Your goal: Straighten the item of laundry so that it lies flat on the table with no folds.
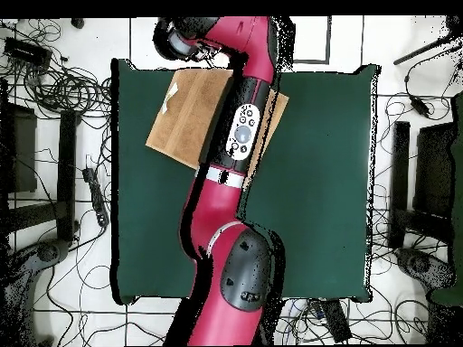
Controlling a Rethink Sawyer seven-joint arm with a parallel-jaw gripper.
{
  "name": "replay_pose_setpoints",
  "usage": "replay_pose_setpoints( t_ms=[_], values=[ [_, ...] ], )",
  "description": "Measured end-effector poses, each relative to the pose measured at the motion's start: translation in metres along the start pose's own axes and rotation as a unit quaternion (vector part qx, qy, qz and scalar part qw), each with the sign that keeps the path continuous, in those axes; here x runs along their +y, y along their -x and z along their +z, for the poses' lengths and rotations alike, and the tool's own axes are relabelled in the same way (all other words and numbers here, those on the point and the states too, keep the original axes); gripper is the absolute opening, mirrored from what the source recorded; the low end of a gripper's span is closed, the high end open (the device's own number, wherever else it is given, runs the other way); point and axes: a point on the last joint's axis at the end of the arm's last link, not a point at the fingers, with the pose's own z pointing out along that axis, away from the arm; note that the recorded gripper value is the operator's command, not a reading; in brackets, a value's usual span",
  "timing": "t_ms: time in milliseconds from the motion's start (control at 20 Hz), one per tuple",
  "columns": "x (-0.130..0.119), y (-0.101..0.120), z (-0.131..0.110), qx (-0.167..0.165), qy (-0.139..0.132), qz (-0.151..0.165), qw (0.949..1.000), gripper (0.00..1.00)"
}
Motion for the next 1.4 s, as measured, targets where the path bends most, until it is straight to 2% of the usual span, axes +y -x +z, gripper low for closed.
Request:
replay_pose_setpoints(
  t_ms=[150,350,700,1000,1250,1400],
  values=[
    [0.009,0.006,-0.009,-0.016,0.025,0.003,0.9996,1.0],
    [0.011,0.011,-0.017,-0.017,0.038,0.008,0.9991,1.0],
    [0.002,0.022,-0.023,-0.017,0.039,0.015,0.999,1.0],
    [-0.015,0.027,-0.025,-0.014,0.008,0.009,0.9998,1.0],
    [-0.028,0.023,-0.013,-0.023,-0.026,-0.015,0.9993,1.0],
    [-0.03,0.018,-0.009,-0.023,-0.032,-0.029,0.9988,1.0]
  ],
)
